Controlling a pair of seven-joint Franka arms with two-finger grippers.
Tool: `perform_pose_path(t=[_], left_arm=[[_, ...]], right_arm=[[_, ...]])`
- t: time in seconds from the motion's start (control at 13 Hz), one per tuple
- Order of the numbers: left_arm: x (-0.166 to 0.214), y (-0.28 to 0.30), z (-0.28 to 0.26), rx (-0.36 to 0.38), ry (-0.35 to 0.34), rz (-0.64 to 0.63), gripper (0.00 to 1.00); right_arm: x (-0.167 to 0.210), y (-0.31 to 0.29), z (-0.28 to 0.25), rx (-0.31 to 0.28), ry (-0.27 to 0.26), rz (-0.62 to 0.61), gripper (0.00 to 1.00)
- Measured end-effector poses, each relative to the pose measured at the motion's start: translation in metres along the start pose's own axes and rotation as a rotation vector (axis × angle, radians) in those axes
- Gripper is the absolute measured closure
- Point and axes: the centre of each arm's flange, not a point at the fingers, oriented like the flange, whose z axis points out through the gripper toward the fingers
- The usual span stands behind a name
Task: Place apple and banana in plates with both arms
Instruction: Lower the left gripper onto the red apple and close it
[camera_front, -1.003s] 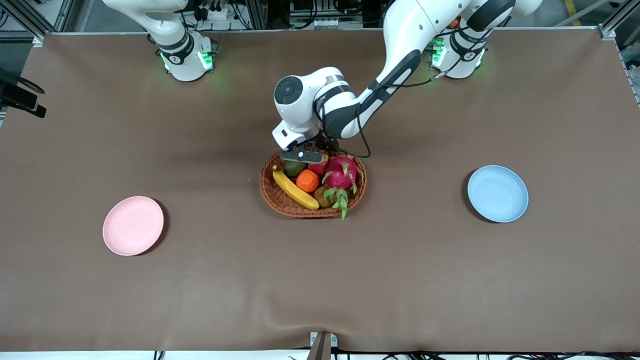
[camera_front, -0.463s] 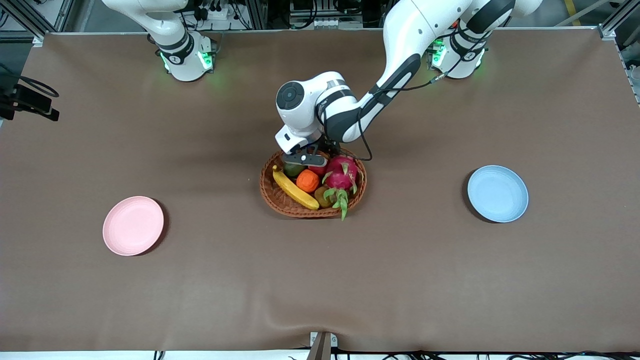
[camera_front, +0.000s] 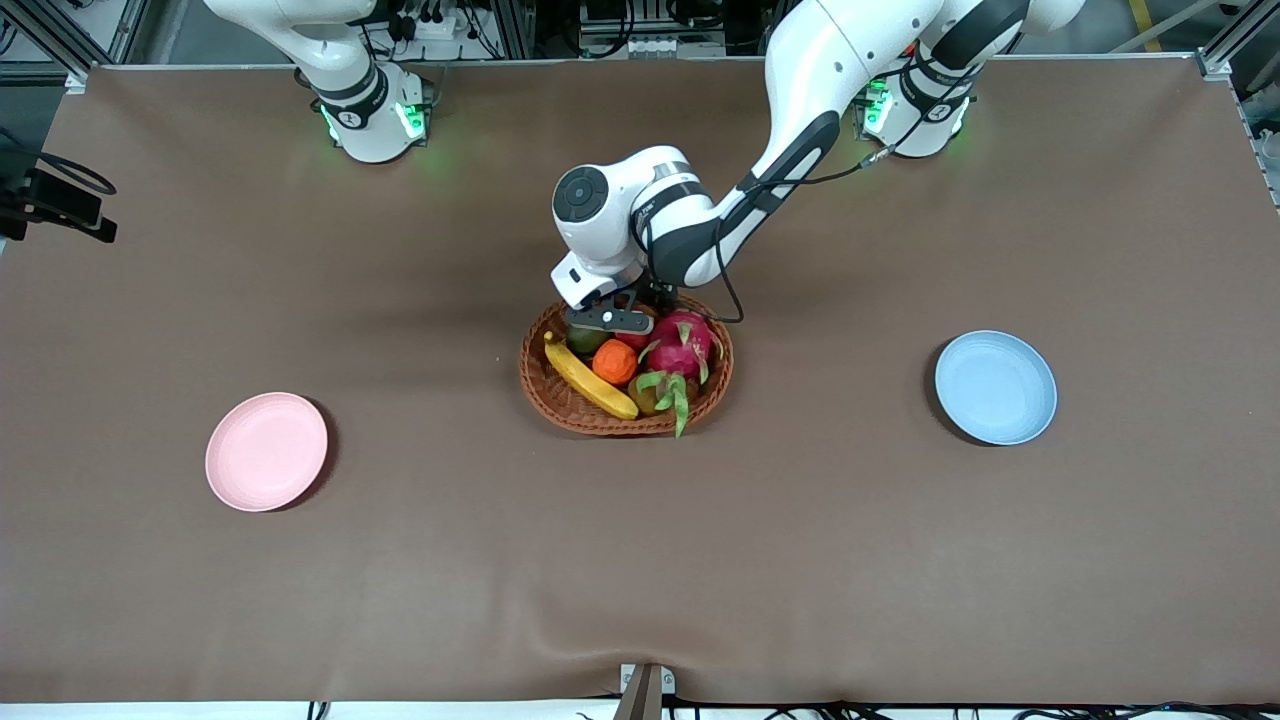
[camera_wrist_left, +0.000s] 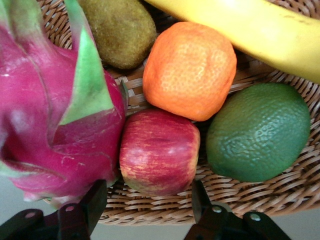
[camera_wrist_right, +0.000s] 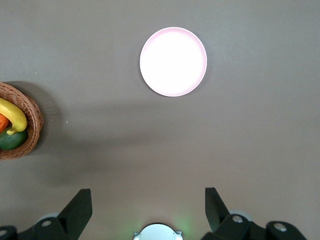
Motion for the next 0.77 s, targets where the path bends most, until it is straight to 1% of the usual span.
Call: perform_pose_path(t=[0.62, 0.69, 0.77], left_arm=[[-0.002, 0.007, 0.010, -0.020, 0.002, 0.007, 0.25], [0.000, 0.008, 0.013, -0.027, 0.005, 0.005, 0.27], [0.001, 0.008, 0.015, -0.032, 0.007, 0.004, 0.33]], right_arm=[[-0.001, 0.011, -0.001, 0.002, 0.003, 0.018, 0.00], [-0.001, 0.011, -0.001, 0.002, 0.003, 0.016, 0.00], [-0.001, 0.010, -0.001, 0.001, 0.003, 0.014, 0.00]])
